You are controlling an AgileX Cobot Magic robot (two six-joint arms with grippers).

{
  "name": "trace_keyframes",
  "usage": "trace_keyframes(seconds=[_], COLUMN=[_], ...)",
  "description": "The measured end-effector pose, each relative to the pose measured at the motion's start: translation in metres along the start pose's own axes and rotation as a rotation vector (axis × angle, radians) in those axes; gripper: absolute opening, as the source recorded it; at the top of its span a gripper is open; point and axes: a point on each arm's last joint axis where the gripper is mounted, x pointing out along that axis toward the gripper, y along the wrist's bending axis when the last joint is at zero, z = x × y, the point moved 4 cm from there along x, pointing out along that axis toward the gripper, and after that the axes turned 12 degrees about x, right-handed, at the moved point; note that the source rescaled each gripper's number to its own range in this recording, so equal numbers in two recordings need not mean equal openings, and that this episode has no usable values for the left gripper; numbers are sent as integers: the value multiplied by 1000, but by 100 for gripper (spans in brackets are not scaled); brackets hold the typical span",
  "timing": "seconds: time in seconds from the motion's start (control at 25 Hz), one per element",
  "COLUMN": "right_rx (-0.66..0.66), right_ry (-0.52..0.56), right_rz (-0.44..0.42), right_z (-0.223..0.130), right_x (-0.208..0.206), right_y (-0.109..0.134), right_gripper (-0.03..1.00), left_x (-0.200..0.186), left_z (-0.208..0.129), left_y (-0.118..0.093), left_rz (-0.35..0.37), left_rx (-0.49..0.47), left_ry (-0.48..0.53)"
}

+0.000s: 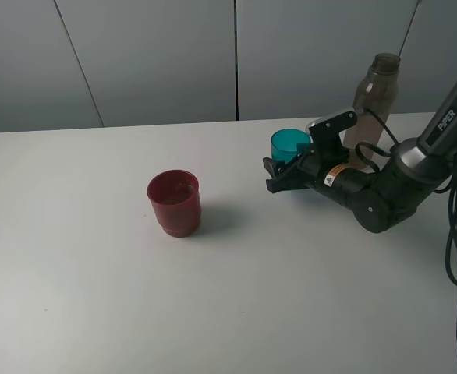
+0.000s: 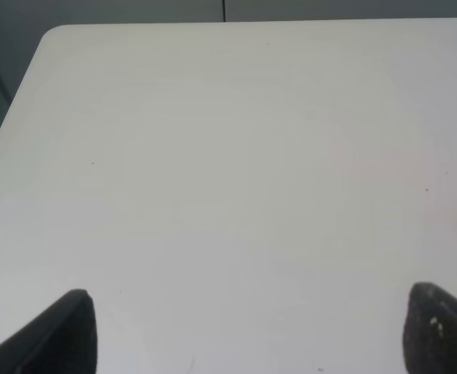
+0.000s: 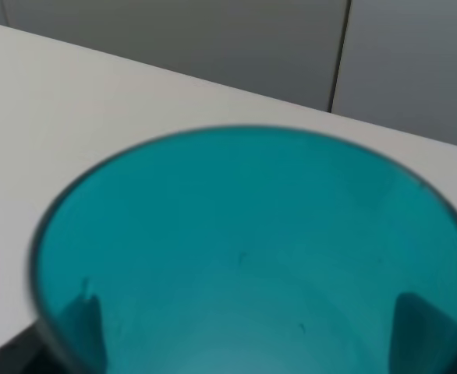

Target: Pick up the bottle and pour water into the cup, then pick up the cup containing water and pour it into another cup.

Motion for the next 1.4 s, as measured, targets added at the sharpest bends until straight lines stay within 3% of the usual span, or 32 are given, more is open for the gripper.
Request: trace_keyframes(seconds=[0.12, 0.2, 0.72, 1.04, 1.24, 1.4], right_rx=[8, 14, 12, 5, 8, 38], right_ry=[11, 35, 327, 341, 292, 272], right_rz=[13, 15, -58, -147, -205, -242], right_z=[-2, -5, -3, 75, 124, 135], right_x=[0, -2, -68, -142, -215, -279], right_y=[2, 2, 6, 15, 23, 28], right_gripper=[89, 97, 99, 99, 99, 99], left_x=[0, 0, 0, 0, 0, 0], left_z=[0, 0, 0, 0, 0, 0], left_y=[0, 0, 0, 0, 0, 0], left_rz=[0, 0, 0, 0, 0, 0], left_rx=[0, 0, 0, 0, 0, 0], left_ry=[0, 0, 0, 0, 0, 0])
